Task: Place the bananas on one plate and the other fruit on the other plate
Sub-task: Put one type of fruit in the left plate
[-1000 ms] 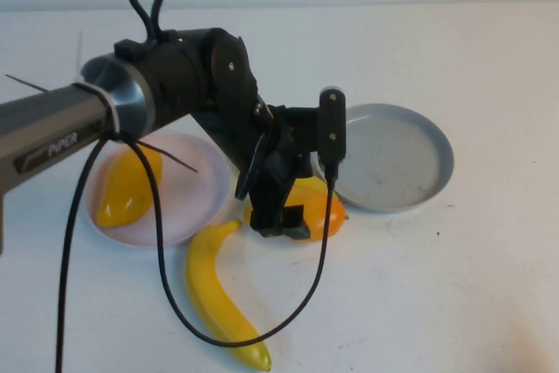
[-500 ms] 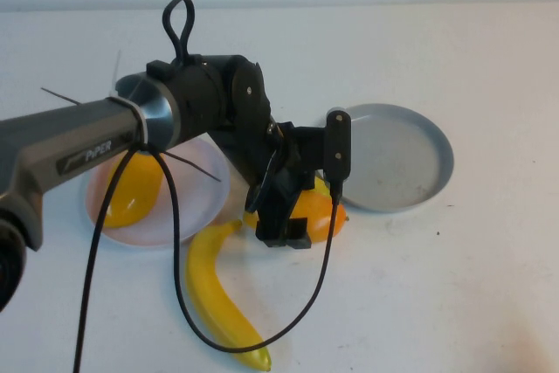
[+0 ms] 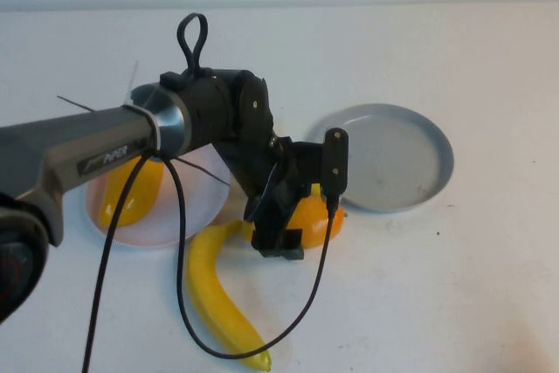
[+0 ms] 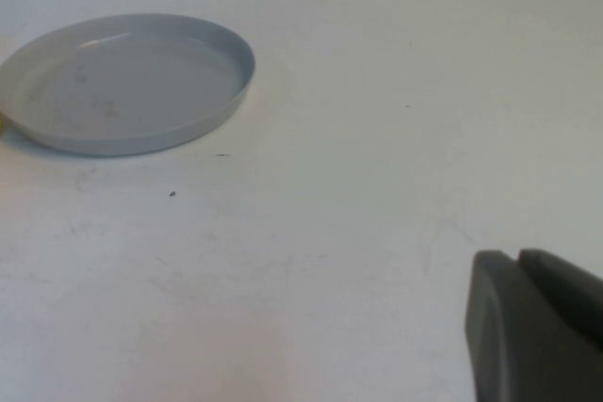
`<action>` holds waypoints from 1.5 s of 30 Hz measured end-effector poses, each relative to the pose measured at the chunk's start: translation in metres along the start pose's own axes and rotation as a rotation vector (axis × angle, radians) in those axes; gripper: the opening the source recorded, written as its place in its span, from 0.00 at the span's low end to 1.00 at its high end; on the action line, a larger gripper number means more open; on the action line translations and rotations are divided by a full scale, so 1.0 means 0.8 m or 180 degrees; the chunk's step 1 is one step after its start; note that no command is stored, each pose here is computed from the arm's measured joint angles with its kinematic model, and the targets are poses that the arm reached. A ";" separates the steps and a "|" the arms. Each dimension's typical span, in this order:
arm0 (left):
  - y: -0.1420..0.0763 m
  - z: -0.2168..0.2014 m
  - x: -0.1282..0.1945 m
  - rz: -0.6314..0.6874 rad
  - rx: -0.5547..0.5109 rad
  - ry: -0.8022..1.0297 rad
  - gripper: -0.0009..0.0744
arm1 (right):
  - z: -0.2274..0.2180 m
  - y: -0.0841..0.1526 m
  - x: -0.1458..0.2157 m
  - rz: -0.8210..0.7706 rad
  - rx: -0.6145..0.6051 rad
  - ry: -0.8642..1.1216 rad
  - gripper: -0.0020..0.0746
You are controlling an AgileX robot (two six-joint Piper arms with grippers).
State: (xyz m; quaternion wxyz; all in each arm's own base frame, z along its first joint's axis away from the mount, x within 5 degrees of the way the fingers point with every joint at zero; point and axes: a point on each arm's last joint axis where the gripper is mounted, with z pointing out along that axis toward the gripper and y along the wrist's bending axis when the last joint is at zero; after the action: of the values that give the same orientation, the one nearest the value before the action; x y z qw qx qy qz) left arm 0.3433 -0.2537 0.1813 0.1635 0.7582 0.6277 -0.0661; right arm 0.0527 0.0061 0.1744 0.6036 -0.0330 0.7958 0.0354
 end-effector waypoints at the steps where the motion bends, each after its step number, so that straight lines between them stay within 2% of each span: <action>1: 0.000 0.000 0.000 0.0004 0.0000 0.0005 0.83 | 0.000 0.000 0.000 0.0000 0.0000 0.0000 0.01; 3: 0.000 0.000 0.000 -0.0019 0.0006 0.0007 0.74 | 0.000 0.000 0.000 0.0000 0.0000 0.0000 0.01; 7: -0.003 -0.015 -0.003 -0.0254 0.0001 -0.0012 0.75 | 0.000 0.000 0.000 0.0000 0.0000 0.0000 0.01; 11: -0.005 -0.050 -0.010 -0.0715 -0.0131 -0.0082 0.75 | 0.000 0.000 0.000 0.0000 0.0000 0.0000 0.01; 14: -0.003 -0.081 -0.013 -0.1191 -0.0411 -0.0121 0.75 | 0.000 0.000 0.000 0.0000 0.0000 0.0000 0.01; 18: 0.004 -0.105 0.000 -0.2186 -0.0842 0.0020 0.75 | 0.000 0.000 0.000 0.0000 0.0000 0.0000 0.01; 20: 0.008 -0.107 0.015 -0.2598 -0.0962 0.0163 0.75 | 0.000 0.000 0.000 0.0000 0.0000 0.0000 0.01; 23: 0.015 -0.106 0.036 -0.2960 -0.1029 0.0296 0.75 | 0.000 0.000 0.000 0.0000 0.0000 0.0000 0.01; 29: 0.022 -0.096 0.066 -0.3330 -0.0981 0.0497 0.75 | 0.000 0.000 0.000 0.0000 0.0000 0.0000 0.01; 38: 0.028 -0.078 0.088 -0.3471 -0.0927 0.0635 0.75 | 0.000 0.000 0.000 0.0000 0.0000 0.0000 0.01; 45: 0.029 -0.073 0.091 -0.3558 -0.0945 0.0685 0.85 | 0.000 0.000 0.000 0.0000 0.0000 0.0000 0.01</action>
State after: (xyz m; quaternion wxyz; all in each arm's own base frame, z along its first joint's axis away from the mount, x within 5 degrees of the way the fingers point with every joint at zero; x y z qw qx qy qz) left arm 0.3742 -0.1702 0.2179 0.1435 0.2837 0.9478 0.0237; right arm 0.0527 0.0061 0.1744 0.6036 -0.0330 0.7958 0.0354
